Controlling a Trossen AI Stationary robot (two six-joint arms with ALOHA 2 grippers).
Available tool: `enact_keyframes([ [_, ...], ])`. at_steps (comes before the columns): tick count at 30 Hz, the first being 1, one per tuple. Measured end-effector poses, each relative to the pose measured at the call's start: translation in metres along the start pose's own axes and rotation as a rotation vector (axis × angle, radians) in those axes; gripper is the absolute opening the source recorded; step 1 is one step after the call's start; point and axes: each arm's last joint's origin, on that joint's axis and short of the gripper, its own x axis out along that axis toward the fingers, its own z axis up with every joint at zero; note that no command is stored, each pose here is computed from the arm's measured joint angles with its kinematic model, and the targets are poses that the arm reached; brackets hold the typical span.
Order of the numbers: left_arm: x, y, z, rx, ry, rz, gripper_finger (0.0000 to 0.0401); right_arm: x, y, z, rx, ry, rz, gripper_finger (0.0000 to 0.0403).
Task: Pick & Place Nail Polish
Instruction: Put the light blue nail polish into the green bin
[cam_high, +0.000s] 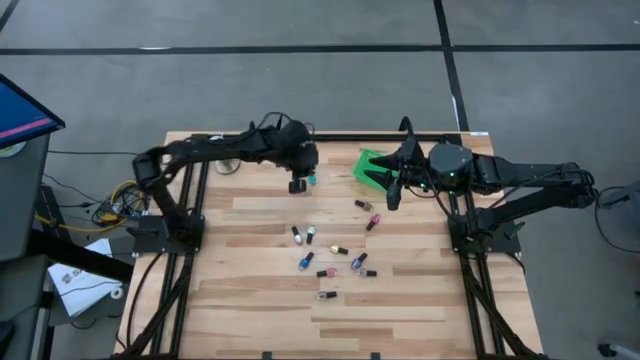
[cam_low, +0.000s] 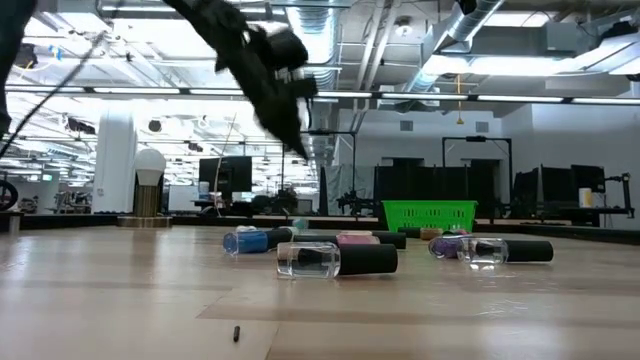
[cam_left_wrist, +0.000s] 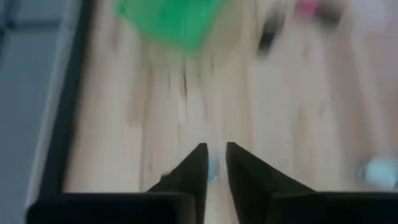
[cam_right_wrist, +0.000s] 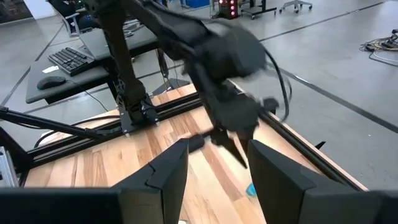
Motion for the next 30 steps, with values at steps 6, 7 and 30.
enact_keyframes([
  [6, -0.036, 0.001, 0.014, -0.009, -0.132, 0.042, 0.0002, 0.019, 0.001, -0.007, -0.014, 0.045, -0.029, 0.0172],
  [7, -0.038, 0.002, 0.014, -0.025, -0.135, 0.046, 0.0004, 0.023, 0.002, -0.009, -0.019, 0.059, -0.034, 0.0175],
  [30, -0.197, -0.031, 0.000, -0.347, -0.322, 0.153, 0.0199, 0.234, -0.098, -0.041, -0.393, 0.644, 0.116, 0.0240],
])
